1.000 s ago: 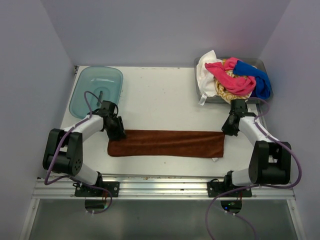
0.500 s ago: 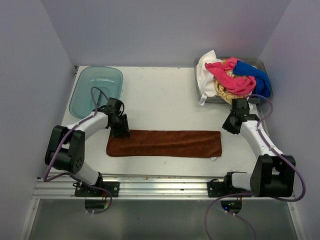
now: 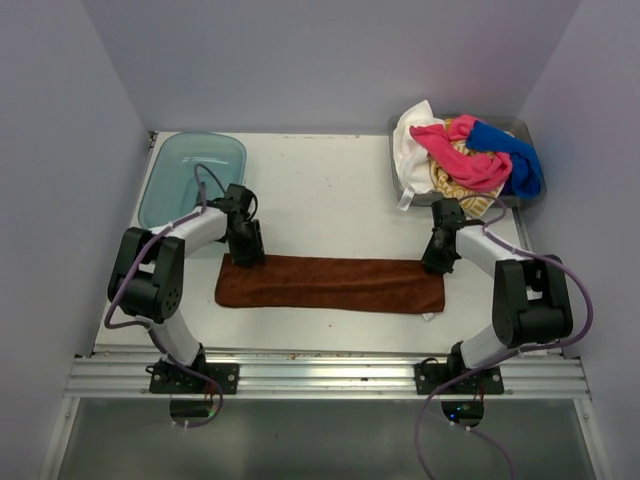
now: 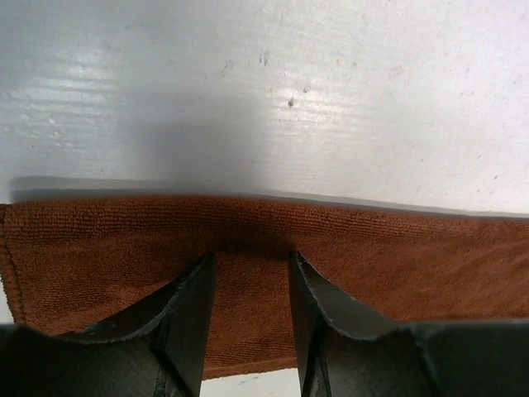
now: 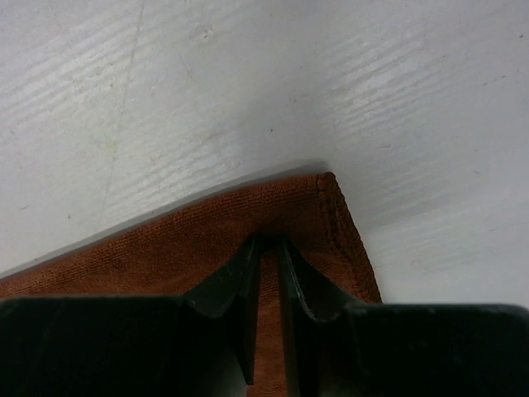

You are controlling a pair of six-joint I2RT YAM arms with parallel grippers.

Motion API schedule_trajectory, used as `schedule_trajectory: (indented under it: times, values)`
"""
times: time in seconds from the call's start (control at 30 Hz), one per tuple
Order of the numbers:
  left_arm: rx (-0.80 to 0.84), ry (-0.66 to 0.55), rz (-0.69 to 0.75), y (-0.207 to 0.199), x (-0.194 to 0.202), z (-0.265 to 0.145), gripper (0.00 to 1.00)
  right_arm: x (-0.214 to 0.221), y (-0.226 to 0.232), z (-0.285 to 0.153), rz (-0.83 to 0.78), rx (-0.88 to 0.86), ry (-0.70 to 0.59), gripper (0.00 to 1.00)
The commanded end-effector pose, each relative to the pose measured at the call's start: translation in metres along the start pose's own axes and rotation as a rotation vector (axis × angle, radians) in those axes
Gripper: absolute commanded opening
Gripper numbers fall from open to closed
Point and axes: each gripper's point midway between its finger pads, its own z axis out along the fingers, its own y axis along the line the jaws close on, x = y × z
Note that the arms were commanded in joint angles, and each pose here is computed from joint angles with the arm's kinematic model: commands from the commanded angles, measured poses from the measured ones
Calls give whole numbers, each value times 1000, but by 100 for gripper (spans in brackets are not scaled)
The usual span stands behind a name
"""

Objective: Roll the towels
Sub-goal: Fold the towel

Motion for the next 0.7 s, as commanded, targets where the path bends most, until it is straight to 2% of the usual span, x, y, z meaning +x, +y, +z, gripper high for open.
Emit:
schedule_trajectory:
  times: [0.0,0.2,0.4,0.53,0.67]
  values:
    - [-62,-31,-9,9,-17,25,45,-16,-17,10,25,91,-33,18]
    - [-48,-44,-3,3,-37,22,45,-29,-16,5,29,71,-49,18]
    - [-34,-123,19,-1,-61,-7,48,-32,-15,-10,15,50,-71,21]
    - [27,-142,40,-12,-64,-25,49,-30,-9,-25,26,-7,-82,25]
    - [55,-180,52,-17,-62,-50,50,-33,-8,-44,34,-44,-123,34]
